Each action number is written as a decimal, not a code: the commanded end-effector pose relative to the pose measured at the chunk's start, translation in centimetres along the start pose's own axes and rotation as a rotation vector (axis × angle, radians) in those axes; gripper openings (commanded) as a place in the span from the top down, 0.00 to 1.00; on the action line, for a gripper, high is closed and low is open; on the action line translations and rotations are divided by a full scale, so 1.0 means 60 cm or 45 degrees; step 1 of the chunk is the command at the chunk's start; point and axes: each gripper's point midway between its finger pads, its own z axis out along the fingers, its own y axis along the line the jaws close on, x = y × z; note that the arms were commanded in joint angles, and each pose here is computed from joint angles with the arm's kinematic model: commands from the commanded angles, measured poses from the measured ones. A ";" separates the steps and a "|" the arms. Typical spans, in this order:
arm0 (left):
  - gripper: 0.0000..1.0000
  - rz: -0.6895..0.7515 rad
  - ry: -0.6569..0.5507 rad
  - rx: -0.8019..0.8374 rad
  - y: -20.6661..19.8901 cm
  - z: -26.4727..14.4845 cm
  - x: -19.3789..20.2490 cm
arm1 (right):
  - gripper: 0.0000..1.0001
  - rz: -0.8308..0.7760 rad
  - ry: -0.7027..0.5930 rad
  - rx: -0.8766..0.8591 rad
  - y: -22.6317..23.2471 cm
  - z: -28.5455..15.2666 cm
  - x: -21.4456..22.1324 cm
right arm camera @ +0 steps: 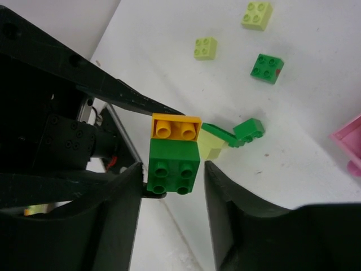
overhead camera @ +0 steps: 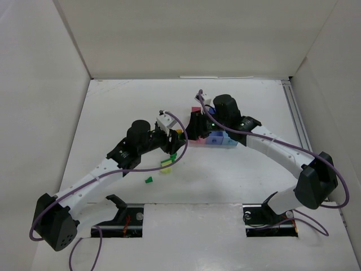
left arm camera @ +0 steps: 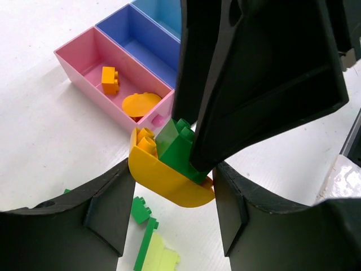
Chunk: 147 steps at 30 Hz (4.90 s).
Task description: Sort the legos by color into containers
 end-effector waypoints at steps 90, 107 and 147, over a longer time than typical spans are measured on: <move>0.83 -0.422 -0.275 0.335 0.046 0.011 -0.134 | 1.00 -0.098 -0.435 -0.037 -0.137 -0.189 -0.128; 0.79 -0.436 0.144 -0.083 0.142 0.298 -0.090 | 1.00 0.131 -0.469 0.798 -0.334 -0.281 -0.111; 0.00 -0.924 0.226 -0.742 0.215 -0.003 0.068 | 0.31 0.013 -0.133 1.051 -0.319 -0.088 -0.074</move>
